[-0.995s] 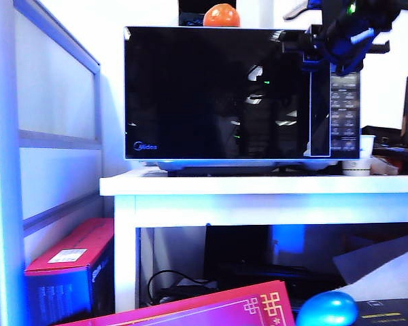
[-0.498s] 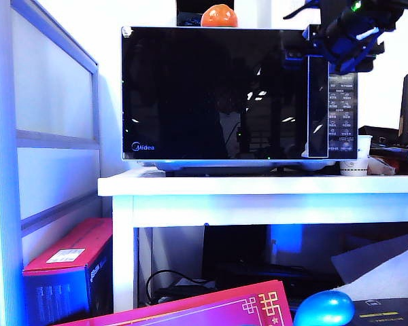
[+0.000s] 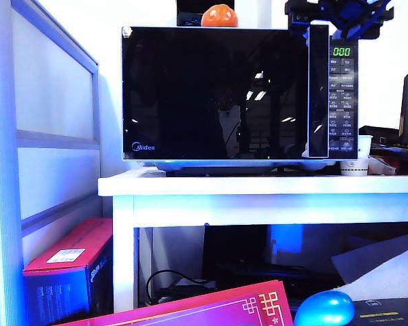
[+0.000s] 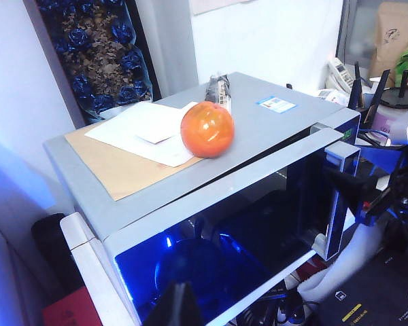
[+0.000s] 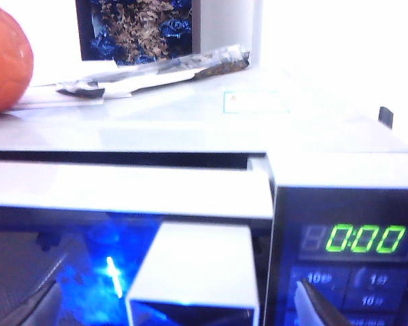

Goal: Open the microwave door, place the orange inside the microwave, then close the microwave door.

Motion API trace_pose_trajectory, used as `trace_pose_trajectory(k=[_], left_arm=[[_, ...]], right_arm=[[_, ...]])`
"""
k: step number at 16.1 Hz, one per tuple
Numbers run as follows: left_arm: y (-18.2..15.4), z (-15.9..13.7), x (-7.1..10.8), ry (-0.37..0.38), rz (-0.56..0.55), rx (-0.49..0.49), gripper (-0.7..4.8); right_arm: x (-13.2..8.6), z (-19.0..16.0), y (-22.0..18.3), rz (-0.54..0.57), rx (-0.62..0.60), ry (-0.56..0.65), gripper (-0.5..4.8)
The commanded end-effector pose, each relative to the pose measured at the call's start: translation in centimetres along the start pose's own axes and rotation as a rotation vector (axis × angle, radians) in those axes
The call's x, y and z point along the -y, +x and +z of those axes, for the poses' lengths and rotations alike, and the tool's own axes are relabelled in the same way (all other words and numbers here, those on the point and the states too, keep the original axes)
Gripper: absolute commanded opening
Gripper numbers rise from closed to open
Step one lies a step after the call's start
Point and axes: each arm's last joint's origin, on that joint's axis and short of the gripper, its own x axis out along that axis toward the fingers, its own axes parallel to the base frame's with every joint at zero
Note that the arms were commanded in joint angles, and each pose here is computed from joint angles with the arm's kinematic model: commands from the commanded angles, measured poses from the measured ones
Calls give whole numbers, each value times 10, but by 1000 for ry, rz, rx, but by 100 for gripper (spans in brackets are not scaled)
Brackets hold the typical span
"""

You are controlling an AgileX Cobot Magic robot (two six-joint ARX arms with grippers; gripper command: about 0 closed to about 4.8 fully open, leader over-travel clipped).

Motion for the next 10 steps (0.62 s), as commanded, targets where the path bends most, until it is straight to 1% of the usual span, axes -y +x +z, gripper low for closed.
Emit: trace_pose_trajectory(k=[1,2,6,9,10], left_arm=[[-2,3,0,5,5,19,-5],[-2,3,0,5,5,19,-5],[-2,3,0,5,6,19,-5],[-2,3,0,5,5,19,-5],[-2,3,0,5,5,19,-5]], right_arm=[[0,1,0,-2,-4,-1,298],[0,1,0,-2,-7,-2,281],[-1,7,-5,31,0,-2,283],[-2,21,-17,46,7,-1,283],[-2,26,-24,73,1,-2,283]])
